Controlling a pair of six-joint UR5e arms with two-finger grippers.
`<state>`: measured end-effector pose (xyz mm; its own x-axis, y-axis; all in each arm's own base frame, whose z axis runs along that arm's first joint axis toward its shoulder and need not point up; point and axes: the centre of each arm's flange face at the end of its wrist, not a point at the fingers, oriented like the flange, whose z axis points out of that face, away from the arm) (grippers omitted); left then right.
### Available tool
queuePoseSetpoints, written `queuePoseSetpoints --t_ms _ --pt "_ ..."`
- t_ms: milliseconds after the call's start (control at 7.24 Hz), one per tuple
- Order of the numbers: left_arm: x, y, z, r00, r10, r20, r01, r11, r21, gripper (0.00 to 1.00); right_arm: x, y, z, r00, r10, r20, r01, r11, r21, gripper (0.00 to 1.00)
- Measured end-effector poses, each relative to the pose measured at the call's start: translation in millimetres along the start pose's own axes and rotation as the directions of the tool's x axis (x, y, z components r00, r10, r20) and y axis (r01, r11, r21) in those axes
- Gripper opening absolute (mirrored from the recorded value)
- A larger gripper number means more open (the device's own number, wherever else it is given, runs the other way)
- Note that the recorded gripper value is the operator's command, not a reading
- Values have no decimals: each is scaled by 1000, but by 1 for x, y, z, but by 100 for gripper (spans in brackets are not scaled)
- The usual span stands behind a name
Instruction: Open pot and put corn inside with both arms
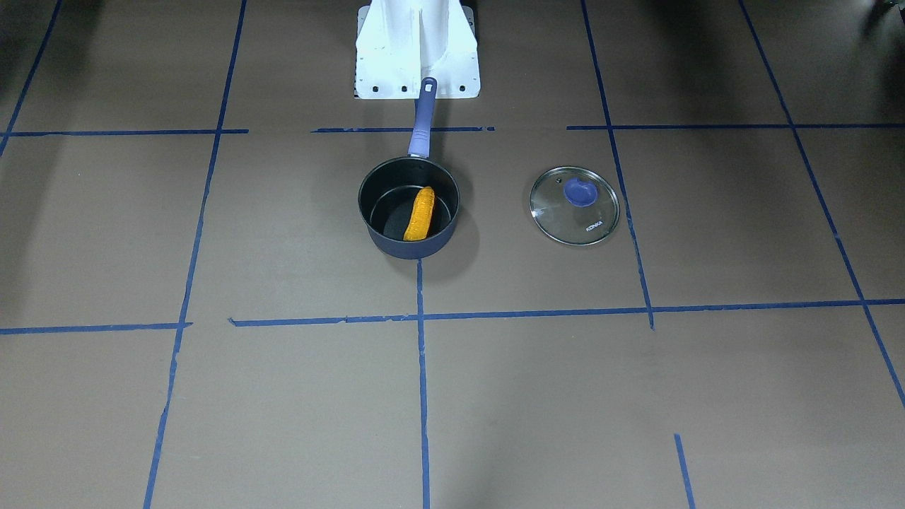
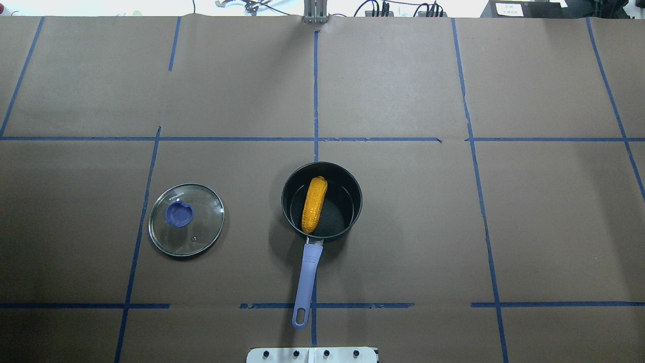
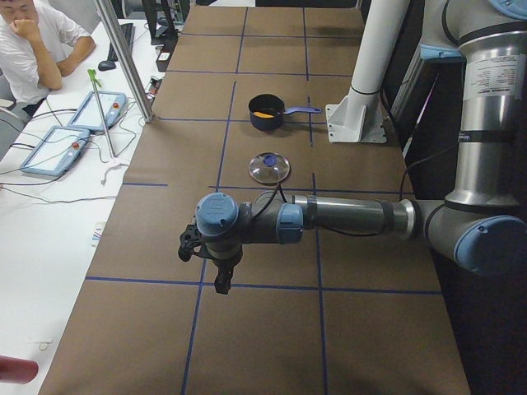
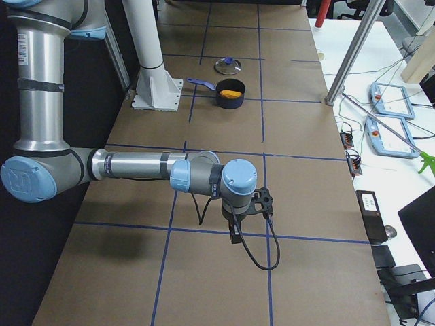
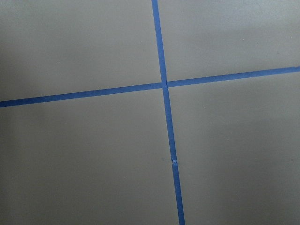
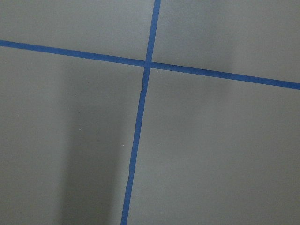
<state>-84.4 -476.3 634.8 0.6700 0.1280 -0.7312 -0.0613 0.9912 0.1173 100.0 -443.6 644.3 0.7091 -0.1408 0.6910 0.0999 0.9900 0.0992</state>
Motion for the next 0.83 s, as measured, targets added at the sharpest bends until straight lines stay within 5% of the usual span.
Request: queuePoseSetpoints --t_ms 829 --pt "7 -3 10 1000 17 -1 -17 1000 -21 100 -29 -14 25 999 -45 1 45 998 -45 100"
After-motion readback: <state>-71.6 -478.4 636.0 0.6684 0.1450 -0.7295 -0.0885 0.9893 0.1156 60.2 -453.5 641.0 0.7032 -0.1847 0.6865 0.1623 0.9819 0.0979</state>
